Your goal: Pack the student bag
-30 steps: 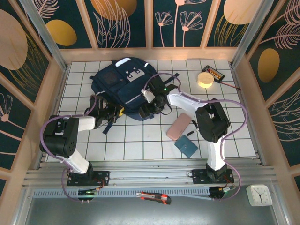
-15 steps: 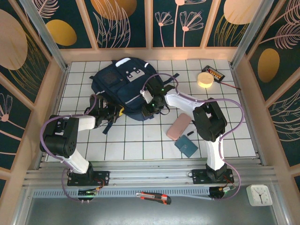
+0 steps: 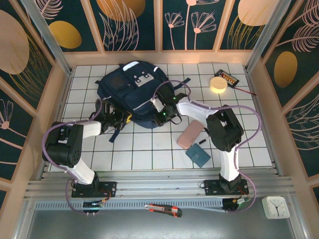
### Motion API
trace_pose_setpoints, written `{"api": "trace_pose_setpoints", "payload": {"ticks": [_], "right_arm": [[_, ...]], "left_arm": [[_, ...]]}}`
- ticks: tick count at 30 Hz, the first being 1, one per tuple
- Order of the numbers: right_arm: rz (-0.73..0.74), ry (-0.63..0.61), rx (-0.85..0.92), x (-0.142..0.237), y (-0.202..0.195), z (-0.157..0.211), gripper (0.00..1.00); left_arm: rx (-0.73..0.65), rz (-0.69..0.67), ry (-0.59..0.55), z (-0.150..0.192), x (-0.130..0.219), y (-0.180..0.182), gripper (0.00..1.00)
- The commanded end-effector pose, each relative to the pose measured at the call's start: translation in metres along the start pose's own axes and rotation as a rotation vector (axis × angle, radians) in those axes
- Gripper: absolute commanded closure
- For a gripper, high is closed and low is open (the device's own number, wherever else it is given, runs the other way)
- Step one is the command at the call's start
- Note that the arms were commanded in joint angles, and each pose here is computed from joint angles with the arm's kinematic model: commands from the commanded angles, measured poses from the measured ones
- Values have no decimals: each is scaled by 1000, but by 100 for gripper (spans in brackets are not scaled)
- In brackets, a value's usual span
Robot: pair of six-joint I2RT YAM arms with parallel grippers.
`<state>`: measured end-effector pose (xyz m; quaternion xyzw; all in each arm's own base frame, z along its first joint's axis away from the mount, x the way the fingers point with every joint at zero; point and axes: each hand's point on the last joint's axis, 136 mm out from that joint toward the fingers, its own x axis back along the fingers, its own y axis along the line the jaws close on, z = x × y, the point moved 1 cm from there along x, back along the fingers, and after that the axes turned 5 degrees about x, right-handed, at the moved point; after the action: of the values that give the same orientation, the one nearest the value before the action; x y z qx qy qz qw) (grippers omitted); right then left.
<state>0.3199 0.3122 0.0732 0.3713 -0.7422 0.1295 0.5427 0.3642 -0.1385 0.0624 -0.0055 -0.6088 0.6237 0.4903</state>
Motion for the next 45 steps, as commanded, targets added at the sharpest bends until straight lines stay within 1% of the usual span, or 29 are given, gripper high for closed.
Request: {"api": "trace_pose_setpoints", "payload": {"ticks": [1,5,7,10,13,14,15,16,18,19,20,21,23,26,28,32,34,36,38,39,40,41,42,44,45], "right_arm": [[143,80,-105,14,-42,30,100],[166,87,-161,17,-59,34,100],[139,84,-162,15,-55,29,100],[74,58,-143,13,-31,15,100],[-51,44,-123,3,15,2,100],[-102,34,-129,-1,32,-4,100],[-145,30,-129,-4,47,-9,100],[-184,23,-125,-6,63,-15,100],[-246,8,-121,-8,86,-27,100],[-278,-2,-120,-7,96,-33,100],[-305,-9,-118,-8,104,-38,100],[-331,-15,-117,-7,110,-42,100],[-372,-17,-114,-8,119,-49,100],[-394,-10,-91,-11,129,-53,100],[-402,-5,-76,-14,134,-56,100],[-412,8,-48,-16,148,-58,100],[-410,10,-37,-16,154,-59,100],[-407,14,-33,-16,157,-57,100],[-403,19,-32,-17,160,-55,100],[-401,17,-29,-16,162,-55,100],[-398,22,-26,-17,163,-53,100],[-397,23,-24,-17,164,-52,100],[-393,26,-24,-19,164,-51,100],[-388,31,-28,-21,164,-50,100],[-376,38,-34,-23,162,-49,100]], "left_arm": [[-45,7,-98,-30,14,-12,100],[-49,6,-113,-42,12,-15,100],[-54,4,-116,-48,10,-18,100],[-85,-18,-123,-65,3,-24,100],[-135,-37,-142,-85,-3,-41,100],[-148,-42,-151,-92,-3,-46,95],[-148,-50,-159,-96,-1,-47,70],[-144,-53,-165,-99,2,-48,41],[-159,-54,-184,-97,15,-48,17],[-169,-63,-205,-93,26,-45,2],[-177,-54,-219,-83,39,-44,1],[-166,-60,-215,-76,45,-35,1],[-120,-25,-214,-53,64,-22,2],[-5,76,-183,-24,76,-4,2],[35,110,-155,-9,74,2,2],[55,115,-100,15,54,5,1],[84,117,-92,17,43,11,1],[108,110,-102,12,36,19,2],[112,98,-101,8,29,22,9],[110,91,-97,7,25,23,12],[107,91,-90,6,22,22,21],[108,91,-88,4,20,21,33],[110,89,-87,3,17,21,47],[106,81,-90,0,14,21,79],[100,75,-91,-1,13,21,90]]}}
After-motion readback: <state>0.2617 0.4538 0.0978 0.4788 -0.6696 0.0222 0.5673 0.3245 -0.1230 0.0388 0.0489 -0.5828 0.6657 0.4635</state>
